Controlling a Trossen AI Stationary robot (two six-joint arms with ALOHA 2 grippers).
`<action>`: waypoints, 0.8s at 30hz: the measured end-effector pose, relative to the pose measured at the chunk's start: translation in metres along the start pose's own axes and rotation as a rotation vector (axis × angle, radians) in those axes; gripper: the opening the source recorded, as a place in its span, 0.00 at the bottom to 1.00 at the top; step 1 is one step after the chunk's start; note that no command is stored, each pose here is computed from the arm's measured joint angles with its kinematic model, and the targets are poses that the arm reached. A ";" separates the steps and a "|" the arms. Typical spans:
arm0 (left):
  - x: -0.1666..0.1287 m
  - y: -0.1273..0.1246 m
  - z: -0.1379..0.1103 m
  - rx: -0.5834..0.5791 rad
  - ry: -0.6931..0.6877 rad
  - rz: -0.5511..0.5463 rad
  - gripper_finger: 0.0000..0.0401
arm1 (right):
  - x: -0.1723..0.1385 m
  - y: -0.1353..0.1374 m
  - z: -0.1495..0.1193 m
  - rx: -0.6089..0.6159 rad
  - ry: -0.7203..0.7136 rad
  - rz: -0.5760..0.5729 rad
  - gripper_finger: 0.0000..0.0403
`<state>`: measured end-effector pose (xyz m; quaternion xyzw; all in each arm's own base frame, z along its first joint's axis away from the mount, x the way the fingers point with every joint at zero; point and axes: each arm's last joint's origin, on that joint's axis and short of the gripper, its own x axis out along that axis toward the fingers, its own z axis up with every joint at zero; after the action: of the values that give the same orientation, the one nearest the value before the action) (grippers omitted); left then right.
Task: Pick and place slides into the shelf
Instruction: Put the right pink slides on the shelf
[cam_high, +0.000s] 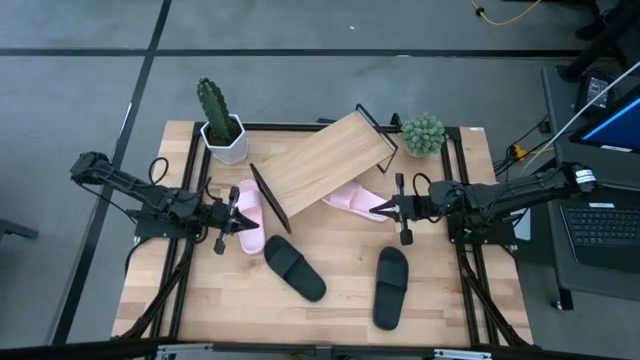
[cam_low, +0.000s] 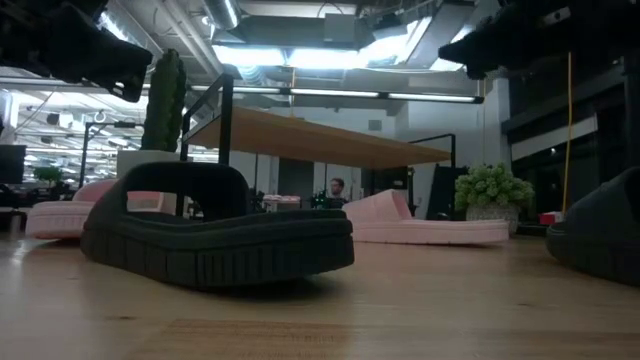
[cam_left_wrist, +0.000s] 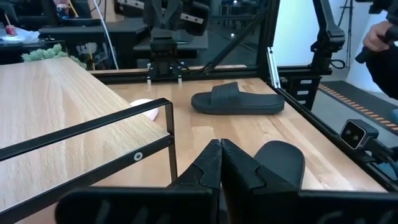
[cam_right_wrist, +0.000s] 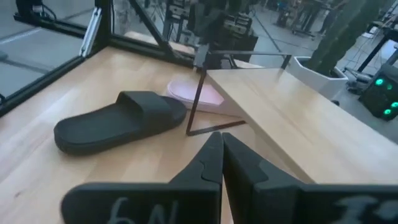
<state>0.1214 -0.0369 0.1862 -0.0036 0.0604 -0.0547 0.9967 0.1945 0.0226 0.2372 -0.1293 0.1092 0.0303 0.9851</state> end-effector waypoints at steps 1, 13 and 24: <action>0.000 0.000 0.000 0.000 0.000 -0.001 0.00 | 0.000 -0.001 0.002 -0.006 0.012 0.003 0.02; 0.000 0.000 -0.001 0.003 0.007 -0.001 0.00 | 0.006 -0.001 0.001 -0.022 0.124 -0.028 0.01; 0.000 0.000 -0.001 0.003 0.006 0.008 0.00 | 0.025 0.000 -0.004 -0.041 0.224 -0.054 0.01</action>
<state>0.1213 -0.0368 0.1855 -0.0018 0.0635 -0.0506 0.9967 0.2177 0.0226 0.2282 -0.1551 0.2145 -0.0087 0.9643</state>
